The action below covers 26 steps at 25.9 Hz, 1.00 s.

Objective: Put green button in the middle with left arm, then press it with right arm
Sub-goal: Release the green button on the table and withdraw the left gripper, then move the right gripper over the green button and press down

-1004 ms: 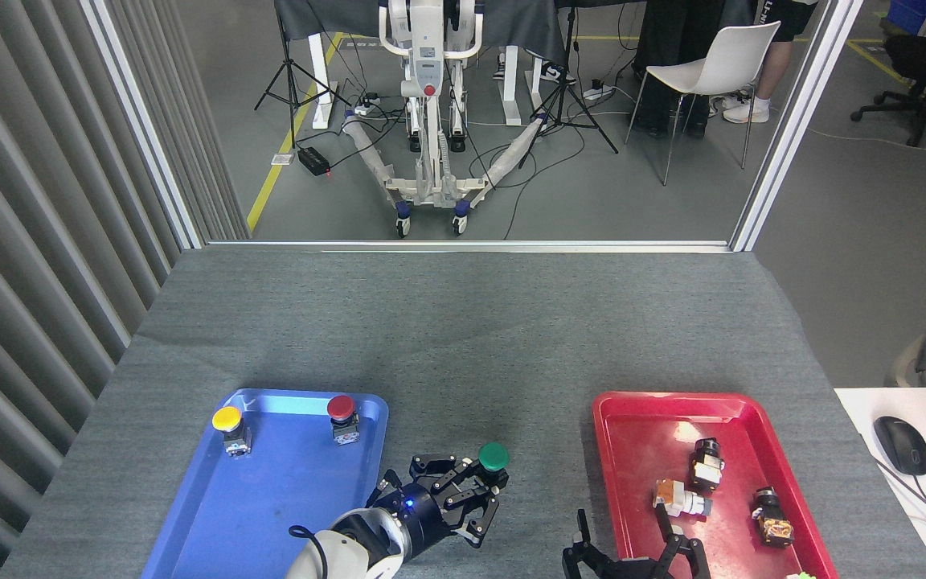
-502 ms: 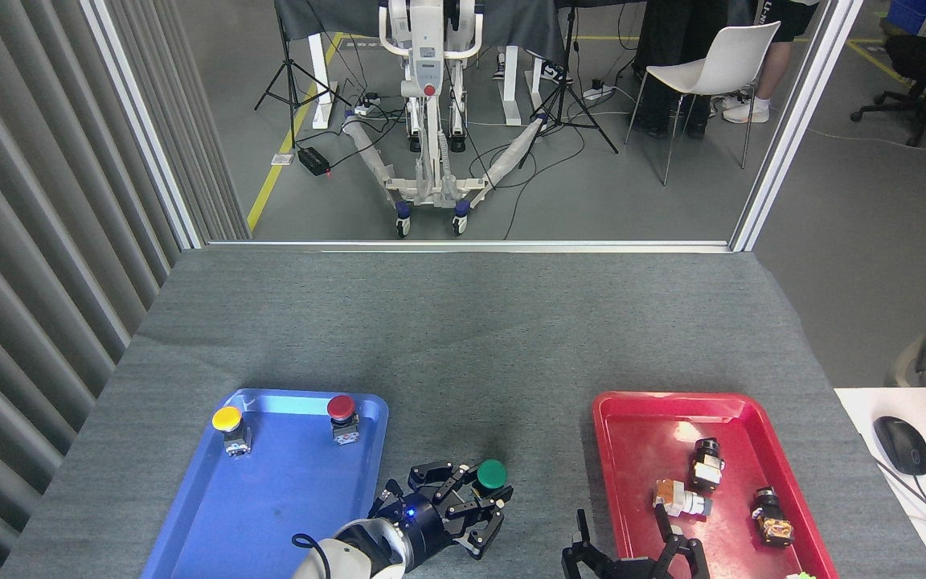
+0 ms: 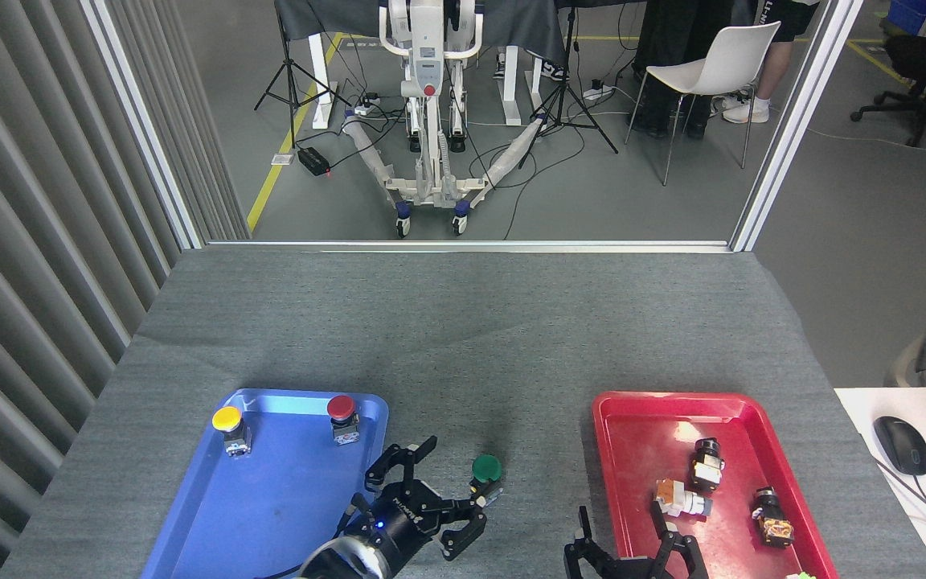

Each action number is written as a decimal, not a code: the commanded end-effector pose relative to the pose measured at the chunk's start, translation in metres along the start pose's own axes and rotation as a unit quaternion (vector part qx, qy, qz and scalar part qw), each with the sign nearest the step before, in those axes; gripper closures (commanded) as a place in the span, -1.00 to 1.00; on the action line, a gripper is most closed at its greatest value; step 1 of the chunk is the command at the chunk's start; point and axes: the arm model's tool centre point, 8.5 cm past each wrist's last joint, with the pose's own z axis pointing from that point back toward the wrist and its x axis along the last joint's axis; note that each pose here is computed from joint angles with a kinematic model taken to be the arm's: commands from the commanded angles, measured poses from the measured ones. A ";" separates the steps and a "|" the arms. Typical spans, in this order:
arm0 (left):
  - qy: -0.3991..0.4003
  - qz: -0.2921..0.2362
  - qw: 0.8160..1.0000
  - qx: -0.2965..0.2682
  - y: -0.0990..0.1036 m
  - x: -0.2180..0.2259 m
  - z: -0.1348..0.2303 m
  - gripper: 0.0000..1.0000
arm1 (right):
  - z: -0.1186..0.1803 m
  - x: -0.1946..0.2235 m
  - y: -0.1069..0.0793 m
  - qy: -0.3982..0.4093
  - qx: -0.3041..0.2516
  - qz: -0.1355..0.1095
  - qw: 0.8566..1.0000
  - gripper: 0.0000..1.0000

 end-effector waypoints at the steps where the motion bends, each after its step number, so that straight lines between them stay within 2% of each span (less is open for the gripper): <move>1: 0.154 -0.037 0.986 0.045 0.010 -0.035 0.059 -0.98 | -0.002 0.001 -0.002 -0.002 -0.004 0.000 1.000 -0.08; 3: 0.232 -0.046 0.970 0.060 0.006 -0.057 0.089 -0.98 | -0.003 0.007 -0.005 -0.011 -0.009 0.000 1.000 0.29; 5: 0.270 -0.037 0.961 0.056 -0.002 -0.072 0.106 -0.98 | -0.003 0.016 -0.006 -0.025 -0.011 -0.001 1.000 0.65; 7: 0.290 -0.008 0.955 0.056 -0.006 -0.082 0.113 -0.98 | -0.002 0.030 -0.009 -0.045 -0.017 0.014 0.999 0.98; 9: 0.300 0.031 0.951 0.063 -0.008 -0.085 0.117 -0.98 | -0.007 0.043 -0.017 -0.064 -0.032 0.038 0.997 1.00; 10: 0.303 0.044 0.950 0.065 -0.009 -0.085 0.119 -0.98 | -0.010 0.049 -0.021 -0.067 -0.036 0.042 0.996 1.00; 14: 0.304 0.049 0.949 0.059 -0.014 -0.084 0.124 -0.98 | -0.030 0.059 -0.035 -0.071 -0.042 0.040 0.996 1.00; 18: 0.304 0.051 0.950 0.058 -0.014 -0.084 0.124 -0.98 | -0.044 0.079 -0.038 -0.091 -0.033 0.038 0.995 1.00; 21: 0.304 0.050 0.950 0.058 -0.014 -0.084 0.124 -0.98 | -0.046 0.086 -0.036 -0.099 -0.020 0.041 0.994 1.00; 26: 0.304 0.050 0.950 0.058 -0.014 -0.085 0.124 -0.98 | -0.055 0.103 -0.019 -0.116 0.009 0.046 0.992 1.00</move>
